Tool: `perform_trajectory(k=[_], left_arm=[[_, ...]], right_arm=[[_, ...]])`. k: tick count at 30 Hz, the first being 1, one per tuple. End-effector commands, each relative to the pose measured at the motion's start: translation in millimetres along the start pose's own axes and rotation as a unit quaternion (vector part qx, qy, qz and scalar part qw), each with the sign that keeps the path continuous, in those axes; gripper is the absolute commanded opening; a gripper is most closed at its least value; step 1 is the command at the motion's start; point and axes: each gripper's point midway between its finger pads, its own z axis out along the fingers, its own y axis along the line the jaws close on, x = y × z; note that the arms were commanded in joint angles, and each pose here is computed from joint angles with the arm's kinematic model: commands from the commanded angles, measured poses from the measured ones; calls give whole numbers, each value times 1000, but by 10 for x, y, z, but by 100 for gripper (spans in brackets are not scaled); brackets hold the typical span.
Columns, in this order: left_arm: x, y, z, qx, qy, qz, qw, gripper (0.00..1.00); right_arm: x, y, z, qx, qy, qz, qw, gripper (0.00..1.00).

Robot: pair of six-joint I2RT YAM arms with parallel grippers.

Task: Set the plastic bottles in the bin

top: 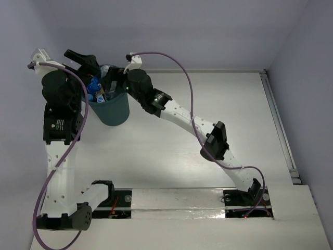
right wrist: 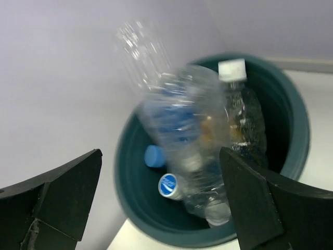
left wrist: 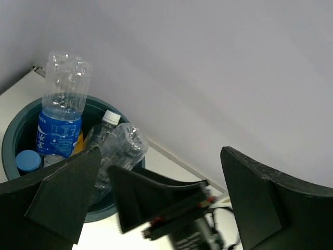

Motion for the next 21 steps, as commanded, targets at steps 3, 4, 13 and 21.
perform_trajectory(k=[3, 4, 13, 21], left_arm=[[-405, -321, -331, 53, -35, -4, 998, 99], [-429, -351, -361, 58, -35, -5, 998, 99], [-264, -349, -811, 97, 4, 5, 995, 99], [307, -165, -1113, 126, 86, -10, 988, 99]], right_arm=[[-1475, 445, -650, -37, -102, 3, 994, 100], [-1536, 399, -710, -31, -102, 5, 994, 100], [-2166, -42, -2606, 27, -176, 12, 984, 24], [-2074, -811, -3729, 157, -185, 2, 970, 56]])
